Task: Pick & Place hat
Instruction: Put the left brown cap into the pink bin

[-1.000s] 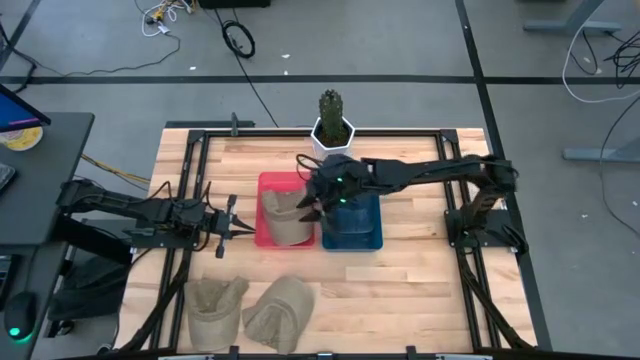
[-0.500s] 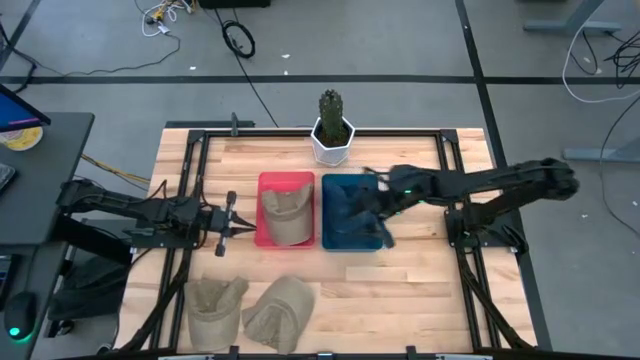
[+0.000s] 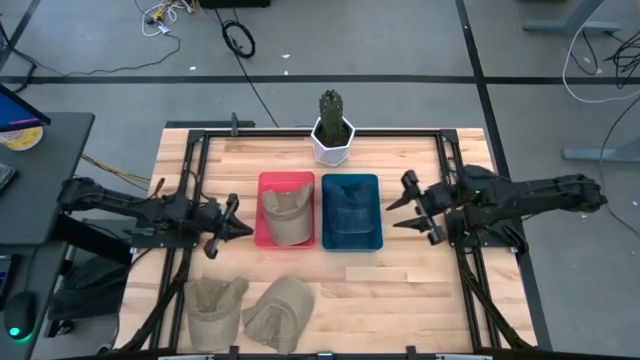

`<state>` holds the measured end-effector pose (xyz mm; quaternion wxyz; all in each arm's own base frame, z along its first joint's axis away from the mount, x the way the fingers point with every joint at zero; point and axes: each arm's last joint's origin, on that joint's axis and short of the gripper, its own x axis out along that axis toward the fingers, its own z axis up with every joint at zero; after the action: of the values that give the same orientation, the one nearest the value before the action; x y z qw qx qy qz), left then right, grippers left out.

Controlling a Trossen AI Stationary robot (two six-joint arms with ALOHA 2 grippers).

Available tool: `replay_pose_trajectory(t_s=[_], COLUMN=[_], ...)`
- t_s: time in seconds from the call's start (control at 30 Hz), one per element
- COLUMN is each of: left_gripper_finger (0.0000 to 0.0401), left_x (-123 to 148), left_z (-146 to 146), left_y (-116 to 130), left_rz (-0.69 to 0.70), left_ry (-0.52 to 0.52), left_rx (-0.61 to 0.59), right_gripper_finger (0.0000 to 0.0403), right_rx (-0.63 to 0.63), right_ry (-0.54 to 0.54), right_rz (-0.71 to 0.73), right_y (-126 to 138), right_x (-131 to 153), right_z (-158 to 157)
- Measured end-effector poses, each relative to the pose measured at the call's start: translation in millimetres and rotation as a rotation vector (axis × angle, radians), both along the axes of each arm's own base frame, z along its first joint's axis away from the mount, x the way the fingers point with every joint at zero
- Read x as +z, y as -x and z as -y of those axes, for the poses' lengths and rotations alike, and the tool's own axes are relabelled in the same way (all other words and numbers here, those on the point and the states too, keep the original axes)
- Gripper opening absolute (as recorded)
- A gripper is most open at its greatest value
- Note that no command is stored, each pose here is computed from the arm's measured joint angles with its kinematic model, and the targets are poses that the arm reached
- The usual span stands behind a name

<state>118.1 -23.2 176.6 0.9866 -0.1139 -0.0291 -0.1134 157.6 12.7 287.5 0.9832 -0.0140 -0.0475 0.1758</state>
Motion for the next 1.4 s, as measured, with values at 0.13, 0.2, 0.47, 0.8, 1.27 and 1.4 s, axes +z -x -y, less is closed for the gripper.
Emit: replay_pose_trajectory(t_s=[0.13,0.2,0.47,0.8,1.27,1.4], left_gripper_finger=[0.0028,0.0028,0.0028,0.0028,0.0028,0.0028], left_x=[9.6,13.6,37.8,75.3,103.9,109.4], left_z=[9.1,14.3,40.7,92.8,149.7,164.4], left_y=[0.2,0.0,-9.9,-38.1,-42.6,-45.0], left_rz=[0.107,0.157,0.269,0.301,0.294,0.256], left_ry=[-0.001,-0.006,-0.053,-0.195,-0.283,-0.302], left_rx=[-0.103,-0.139,-0.276,-0.427,-0.511,-0.466], right_gripper_finger=[0.0194,0.0194,0.0194,0.0194,0.0194,0.0194], right_rx=[0.0,0.0,-0.003,-0.003,0.026,0.015], right_ry=[-0.004,0.001,0.02,0.023,0.03,0.018], right_rz=[0.053,0.064,0.13,0.098,0.221,0.284], right_y=[14.4,20.5,44.4,63.6,77.3,72.8], right_x=[-5.0,-10.0,-19.1,-30.5,-61.3,-73.6], right_z=[0.3,0.4,0.9,1.3,0.7,1.2])
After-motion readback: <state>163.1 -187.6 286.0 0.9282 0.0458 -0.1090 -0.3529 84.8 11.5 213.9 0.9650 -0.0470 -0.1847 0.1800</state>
